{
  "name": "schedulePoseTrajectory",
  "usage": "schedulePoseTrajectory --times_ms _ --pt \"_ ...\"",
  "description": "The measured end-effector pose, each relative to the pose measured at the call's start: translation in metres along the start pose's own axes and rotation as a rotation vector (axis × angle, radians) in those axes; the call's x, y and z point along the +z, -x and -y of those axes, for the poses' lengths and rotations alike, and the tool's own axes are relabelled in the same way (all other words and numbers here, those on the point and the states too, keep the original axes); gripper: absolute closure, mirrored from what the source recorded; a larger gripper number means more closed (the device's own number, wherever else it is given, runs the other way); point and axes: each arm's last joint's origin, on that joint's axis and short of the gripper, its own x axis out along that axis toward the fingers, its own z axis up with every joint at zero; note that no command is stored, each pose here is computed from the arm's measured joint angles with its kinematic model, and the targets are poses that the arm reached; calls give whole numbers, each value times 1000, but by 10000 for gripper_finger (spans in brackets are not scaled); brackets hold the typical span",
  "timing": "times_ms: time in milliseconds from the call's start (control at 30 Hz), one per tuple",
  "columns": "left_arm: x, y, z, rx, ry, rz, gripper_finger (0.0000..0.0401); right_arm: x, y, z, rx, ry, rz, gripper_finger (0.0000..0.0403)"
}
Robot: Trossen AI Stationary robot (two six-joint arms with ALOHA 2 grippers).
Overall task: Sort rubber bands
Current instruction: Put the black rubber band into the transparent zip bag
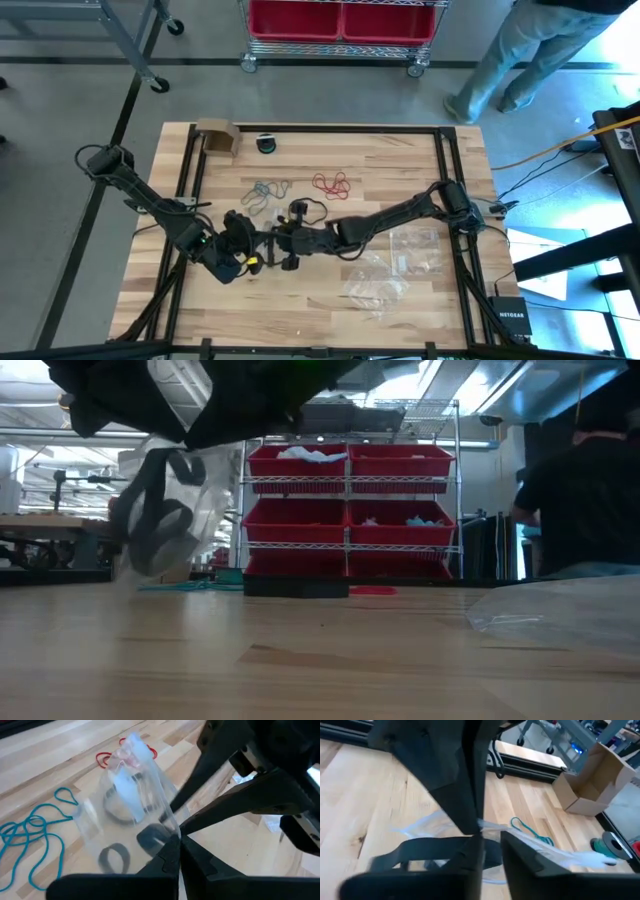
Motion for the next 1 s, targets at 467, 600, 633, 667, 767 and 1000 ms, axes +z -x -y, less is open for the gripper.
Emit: schedulePoseTrajectory --times_ms 467,600,633,667,767,1000 --pt "0 -1 -1 6 -5 1 401 32 29 1 262 -14 -171 241" --pt "1 -1 -1 8 -2 0 401 31 39 -8 255 -16 -208 244" --pt "1 -1 -1 9 -3 0 401 30 41 -10 254 -24 -221 244" --pt "1 -1 -1 9 -2 0 401 28 44 -13 256 -36 -240 244" --pt "1 -1 -1 7 0 0 401 14 44 -23 260 -77 -284 244" --pt "1 -1 0 4 14 1 401 -28 28 -42 271 -320 -174 245"
